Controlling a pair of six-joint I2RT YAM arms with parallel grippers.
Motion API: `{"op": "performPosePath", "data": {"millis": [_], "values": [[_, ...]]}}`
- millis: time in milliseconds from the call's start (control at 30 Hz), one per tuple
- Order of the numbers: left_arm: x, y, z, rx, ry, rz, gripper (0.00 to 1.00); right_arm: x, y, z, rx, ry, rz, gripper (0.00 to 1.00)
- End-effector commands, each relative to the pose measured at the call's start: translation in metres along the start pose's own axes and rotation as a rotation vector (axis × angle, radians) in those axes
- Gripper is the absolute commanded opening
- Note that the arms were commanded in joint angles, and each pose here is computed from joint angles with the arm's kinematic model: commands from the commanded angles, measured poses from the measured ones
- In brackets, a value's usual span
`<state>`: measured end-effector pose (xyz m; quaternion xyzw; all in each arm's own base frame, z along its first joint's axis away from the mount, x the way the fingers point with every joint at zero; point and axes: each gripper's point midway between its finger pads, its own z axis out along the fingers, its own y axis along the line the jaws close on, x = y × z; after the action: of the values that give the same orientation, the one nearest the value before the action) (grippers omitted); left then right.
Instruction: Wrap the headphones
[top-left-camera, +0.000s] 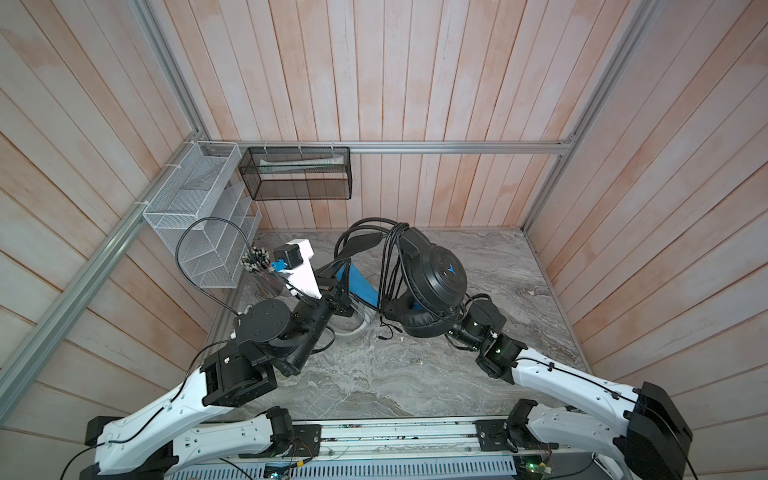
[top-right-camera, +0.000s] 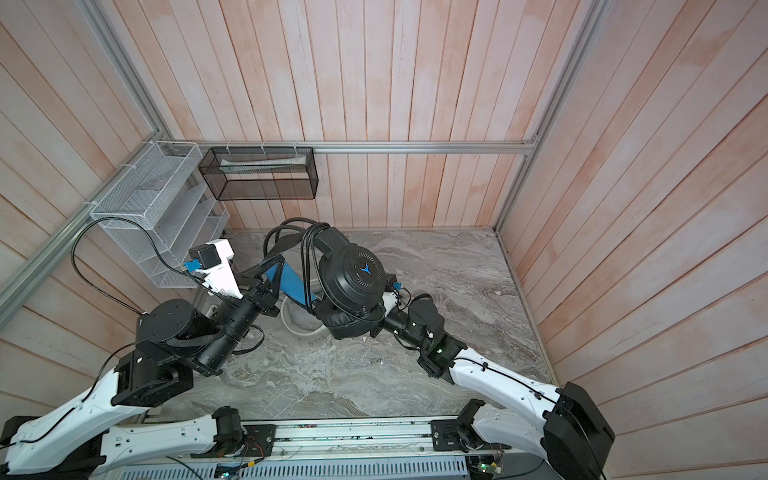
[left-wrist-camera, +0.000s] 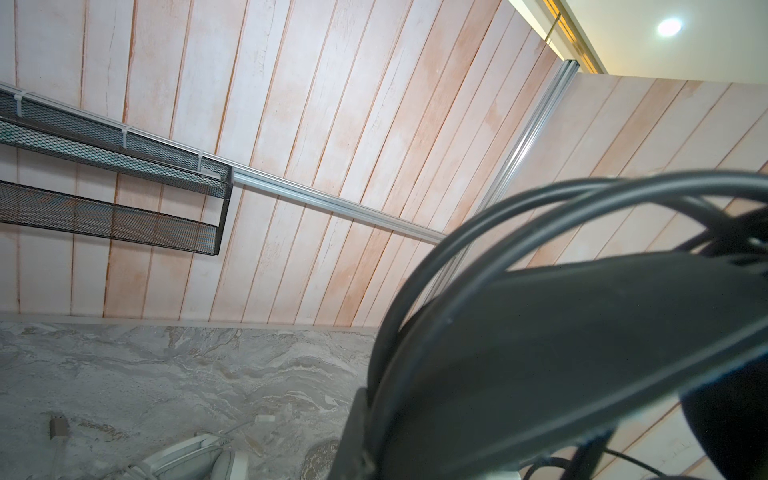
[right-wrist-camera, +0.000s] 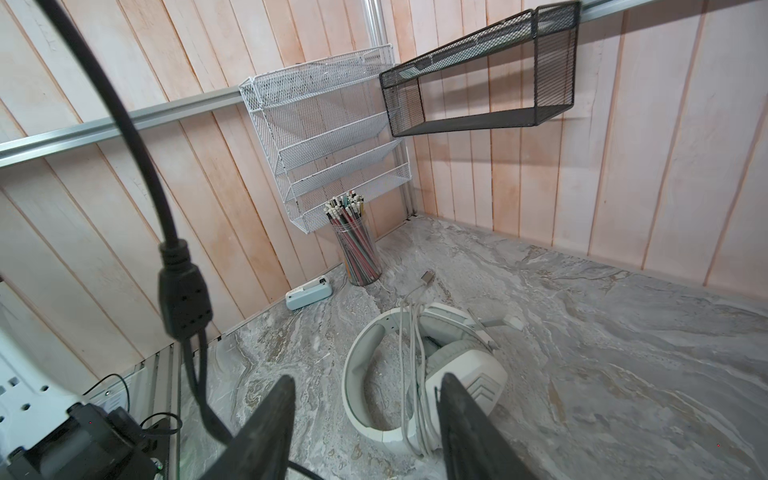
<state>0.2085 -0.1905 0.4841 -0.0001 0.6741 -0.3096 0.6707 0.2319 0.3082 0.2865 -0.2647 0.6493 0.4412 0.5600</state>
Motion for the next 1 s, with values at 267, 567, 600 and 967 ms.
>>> {"op": "performPosePath", "data": {"millis": [267, 567, 600, 967], "values": [[-0.034, 0.007, -0.016, 0.006, -0.092, -0.131, 0.00, -0.004, 0.037, -0.014, -0.209, -0.039, 0.083, 0.58], [-0.028, 0.004, -0.012, 0.009, -0.076, -0.134, 0.00, 0.002, 0.034, 0.003, -0.234, -0.049, 0.124, 0.53], [-0.028, 0.004, -0.012, 0.011, -0.074, -0.138, 0.00, 0.001, 0.034, 0.002, -0.238, -0.054, 0.126, 0.52], [-0.027, 0.009, -0.015, -0.002, -0.078, -0.136, 0.00, -0.005, 0.034, -0.017, -0.212, -0.094, 0.142, 0.53]]}}
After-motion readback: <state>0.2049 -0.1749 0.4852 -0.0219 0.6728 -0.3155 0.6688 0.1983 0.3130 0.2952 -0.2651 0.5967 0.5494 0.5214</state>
